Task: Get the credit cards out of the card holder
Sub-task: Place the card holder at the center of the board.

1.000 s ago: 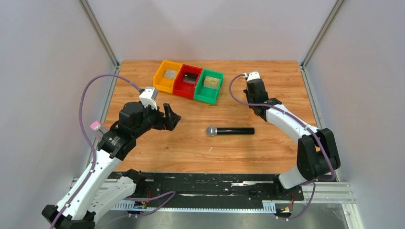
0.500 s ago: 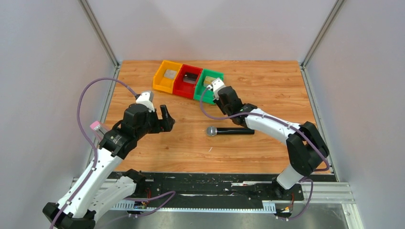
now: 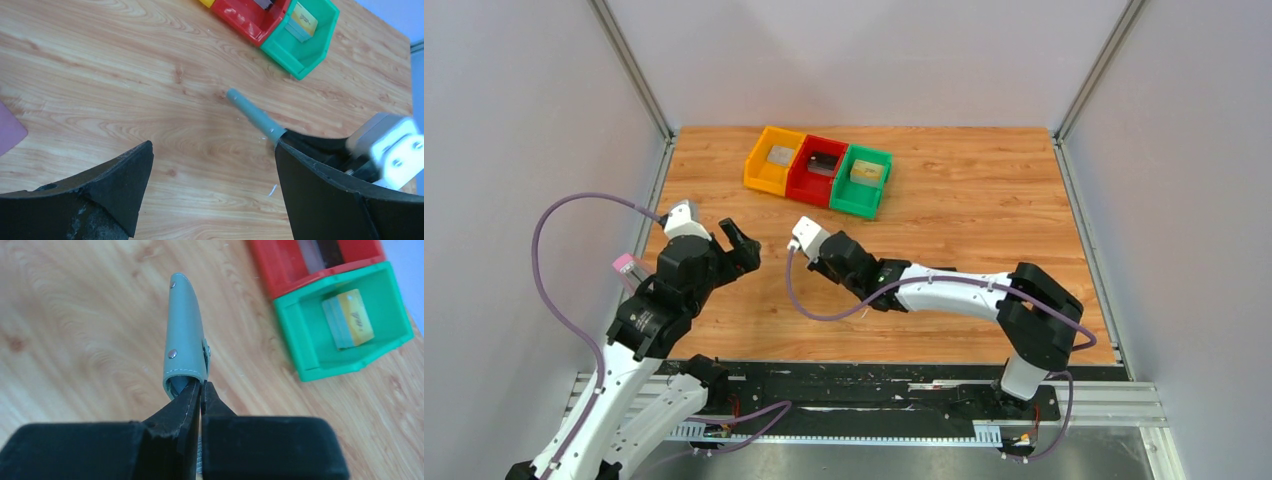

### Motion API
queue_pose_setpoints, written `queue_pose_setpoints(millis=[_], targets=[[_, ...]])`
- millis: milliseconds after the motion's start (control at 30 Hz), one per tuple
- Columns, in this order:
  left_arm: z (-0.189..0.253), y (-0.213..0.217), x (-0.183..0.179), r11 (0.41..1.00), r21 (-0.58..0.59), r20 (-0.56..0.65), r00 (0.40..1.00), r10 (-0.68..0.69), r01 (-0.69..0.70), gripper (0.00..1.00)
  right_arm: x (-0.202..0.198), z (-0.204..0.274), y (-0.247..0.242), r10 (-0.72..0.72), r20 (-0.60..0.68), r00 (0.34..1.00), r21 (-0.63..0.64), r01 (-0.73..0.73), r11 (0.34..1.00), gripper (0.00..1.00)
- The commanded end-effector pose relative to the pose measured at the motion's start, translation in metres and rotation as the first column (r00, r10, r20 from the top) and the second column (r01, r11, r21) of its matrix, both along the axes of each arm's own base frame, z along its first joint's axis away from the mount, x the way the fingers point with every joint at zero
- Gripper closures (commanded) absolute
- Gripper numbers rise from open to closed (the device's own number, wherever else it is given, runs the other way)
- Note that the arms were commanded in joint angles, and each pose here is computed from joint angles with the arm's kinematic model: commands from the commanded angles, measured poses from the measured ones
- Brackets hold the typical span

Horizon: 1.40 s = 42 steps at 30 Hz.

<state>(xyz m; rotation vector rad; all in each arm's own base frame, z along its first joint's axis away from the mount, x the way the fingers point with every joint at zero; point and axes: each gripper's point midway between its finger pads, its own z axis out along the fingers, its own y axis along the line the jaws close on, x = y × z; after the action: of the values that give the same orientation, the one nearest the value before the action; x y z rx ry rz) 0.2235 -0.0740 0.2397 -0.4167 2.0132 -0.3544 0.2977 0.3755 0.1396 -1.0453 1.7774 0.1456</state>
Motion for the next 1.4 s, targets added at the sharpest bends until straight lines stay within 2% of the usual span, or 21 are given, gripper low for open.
queue_pose_setpoints(millis=[0,167,333,533,600,700,833,1000,1200,1367], targets=[[-0.013,-0.007,-0.004,0.999,-0.053,-0.046,0.999,-0.005,0.003,0.0,-0.024,-0.013,0.014,0.016,0.022,1.0,0.019,-0.017,1.0,1.0],[-0.031,-0.02,-0.008,0.995,-0.061,-0.101,0.992,-0.081,0.075,0.0,-0.078,-0.044,0.027,0.071,-0.019,0.997,-0.016,-0.071,0.997,1.0],[-0.058,-0.03,-0.01,0.991,-0.069,-0.162,0.978,-0.128,0.119,0.0,-0.121,-0.068,0.03,0.015,-0.111,0.994,-0.032,-0.018,0.999,0.99],[-0.089,-0.054,-0.017,0.968,-0.159,-0.219,0.95,-0.224,0.192,0.08,-0.155,-0.088,0.024,-0.004,-0.212,0.977,-0.06,-0.009,0.998,0.95],[-0.099,-0.057,-0.02,0.965,-0.17,-0.24,0.941,-0.239,0.202,0.1,-0.162,-0.09,0.022,-0.015,-0.248,0.969,-0.054,0.002,0.999,0.91],[-0.106,-0.064,-0.023,0.952,-0.199,-0.245,0.929,-0.278,0.233,0.13,-0.171,-0.085,0.021,-0.021,-0.304,0.952,-0.007,0.02,1.0,0.8],[-0.117,-0.074,-0.028,0.933,-0.235,-0.261,0.907,-0.332,0.274,0.16,-0.175,-0.064,0.024,-0.023,-0.362,0.932,0.091,0.06,0.994,0.7],[-0.13,-0.081,-0.033,0.918,-0.267,-0.29,0.884,-0.367,0.294,0.2,-0.16,-0.046,0.021,-0.106,-0.464,0.88,0.187,0.214,0.959,0.68],[-0.138,-0.061,-0.032,0.956,-0.191,-0.315,0.909,-0.274,0.222,0.19,-0.131,-0.052,0.011,-0.244,-0.57,0.785,0.179,0.408,0.895,0.67],[-0.135,-0.055,-0.033,0.962,-0.199,-0.286,0.928,-0.238,0.185,0.18,-0.117,-0.054,0.017,-0.265,-0.599,0.755,0.18,0.449,0.875,0.67]])
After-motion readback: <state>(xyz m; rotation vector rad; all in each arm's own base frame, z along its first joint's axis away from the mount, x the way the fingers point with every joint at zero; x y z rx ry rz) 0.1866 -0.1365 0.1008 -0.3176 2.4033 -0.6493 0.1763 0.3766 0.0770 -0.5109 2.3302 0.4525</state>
